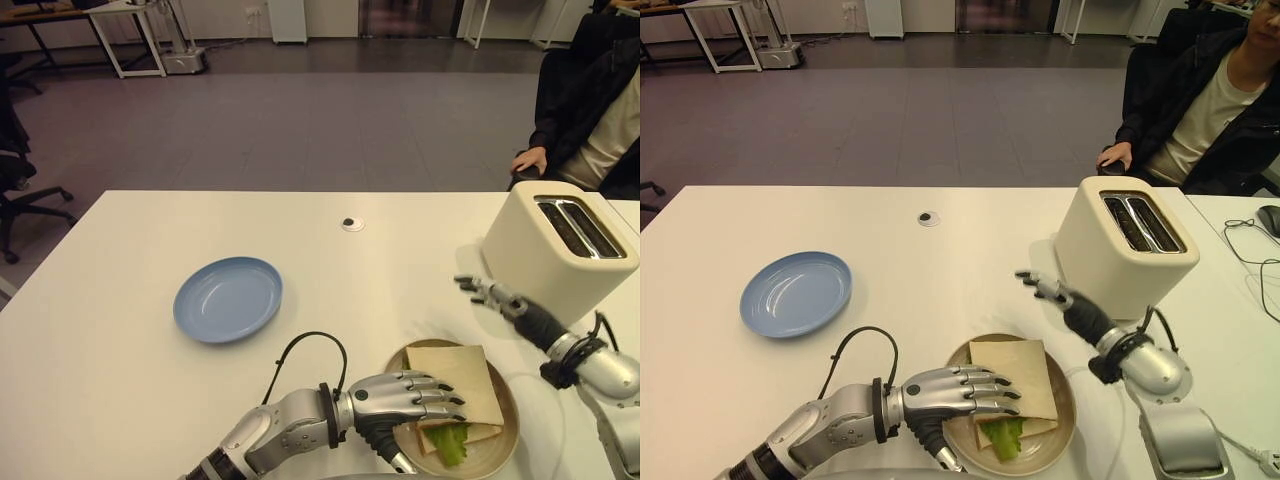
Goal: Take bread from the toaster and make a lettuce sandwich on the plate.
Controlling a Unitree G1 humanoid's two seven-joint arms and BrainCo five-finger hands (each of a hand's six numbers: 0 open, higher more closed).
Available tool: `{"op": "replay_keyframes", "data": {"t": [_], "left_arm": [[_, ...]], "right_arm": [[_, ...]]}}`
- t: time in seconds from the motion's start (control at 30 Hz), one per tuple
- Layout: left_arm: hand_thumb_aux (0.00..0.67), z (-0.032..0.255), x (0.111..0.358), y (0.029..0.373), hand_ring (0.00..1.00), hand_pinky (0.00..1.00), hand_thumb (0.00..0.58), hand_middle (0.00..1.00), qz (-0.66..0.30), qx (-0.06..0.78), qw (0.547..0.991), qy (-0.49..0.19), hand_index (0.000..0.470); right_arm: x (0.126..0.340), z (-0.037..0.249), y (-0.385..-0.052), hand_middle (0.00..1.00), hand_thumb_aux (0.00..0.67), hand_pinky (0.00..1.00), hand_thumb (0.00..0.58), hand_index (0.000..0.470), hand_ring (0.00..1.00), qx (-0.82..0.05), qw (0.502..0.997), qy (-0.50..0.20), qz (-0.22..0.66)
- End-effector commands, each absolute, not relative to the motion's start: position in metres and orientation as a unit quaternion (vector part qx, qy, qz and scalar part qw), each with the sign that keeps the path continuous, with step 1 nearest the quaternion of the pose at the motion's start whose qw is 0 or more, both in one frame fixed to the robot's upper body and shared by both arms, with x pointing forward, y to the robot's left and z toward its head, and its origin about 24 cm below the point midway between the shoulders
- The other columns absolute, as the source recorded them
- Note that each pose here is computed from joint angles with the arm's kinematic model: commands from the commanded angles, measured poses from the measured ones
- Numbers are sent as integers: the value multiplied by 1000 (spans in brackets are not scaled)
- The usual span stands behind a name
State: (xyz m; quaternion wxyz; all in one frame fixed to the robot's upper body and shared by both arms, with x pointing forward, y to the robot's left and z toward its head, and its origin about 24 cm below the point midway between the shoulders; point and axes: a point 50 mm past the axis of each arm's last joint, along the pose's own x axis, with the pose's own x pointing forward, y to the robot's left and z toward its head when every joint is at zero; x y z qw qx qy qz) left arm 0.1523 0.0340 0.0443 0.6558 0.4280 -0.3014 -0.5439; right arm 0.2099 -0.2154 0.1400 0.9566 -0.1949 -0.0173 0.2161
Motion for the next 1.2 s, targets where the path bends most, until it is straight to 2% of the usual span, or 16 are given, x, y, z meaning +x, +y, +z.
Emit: {"op": "replay_keyframes", "data": {"t": [0.03,0.13,0.2,0.23,0.27,0.3,0.33,0.4,0.43,0.47,0.5,0.53,0.7,0.83,1.0,1.2], "left_arm": [[0,35,155,41,0,0,0,0,-554,453,645,-268,0],[0,62,166,43,0,0,0,0,-503,411,697,-305,0],[0,91,169,47,0,0,0,0,-465,326,756,-325,0],[0,110,169,51,0,0,0,0,-448,263,787,-333,0],[0,126,169,56,0,0,0,0,-441,203,808,-335,0],[0,138,167,61,0,0,0,0,-443,150,820,-331,0],[0,146,164,67,0,0,0,0,-459,89,827,-312,0],[0,148,155,76,71,71,0,71,-515,11,818,-255,0],[0,143,152,81,282,282,0,282,-539,-2,812,-224,0],[60,136,152,88,541,541,100,541,-555,-1,809,-193,42],[391,129,152,95,843,843,480,843,-568,9,806,-165,275],[670,120,151,104,1000,1000,580,1000,-586,25,800,-129,470],[670,73,138,131,1000,1000,580,1000,-655,181,734,9,470],[670,44,141,121,1000,1000,580,1000,-643,273,715,25,470],[670,21,141,100,1000,1000,580,1000,-634,357,686,6,470],[670,15,140,70,1000,1000,580,1000,-622,418,661,-47,470]], "right_arm": [[216,165,-224,0,0,0,0,0,0,-109,975,-83,173],[216,158,-234,0,0,0,0,0,0,-51,980,-74,178],[213,150,-240,16,0,16,0,0,16,-30,979,-59,195],[211,146,-242,333,21,333,36,15,333,-19,977,-50,207],[208,143,-244,690,347,690,445,243,690,-10,974,-43,223],[205,140,-246,980,447,980,516,313,980,-5,971,-37,238],[201,137,-247,1000,670,1000,580,470,1000,7,966,-31,258],[191,132,-251,1000,670,1000,580,470,1000,33,950,-11,310],[185,130,-253,1000,670,1000,580,470,1000,40,941,1,336],[177,127,-255,1000,670,1000,580,470,1000,43,931,18,363],[169,124,-258,1000,670,1000,580,470,1000,45,920,35,389],[158,121,-261,1000,670,1000,580,470,1000,53,901,61,426],[99,86,-275,1000,670,1000,580,470,1000,-28,783,262,563],[79,55,-263,1000,670,1000,580,470,1000,-132,712,324,609],[81,34,-252,1000,670,1000,580,470,1000,-225,682,309,623],[120,36,-221,1000,670,1000,580,470,1000,-356,721,186,564]]}}
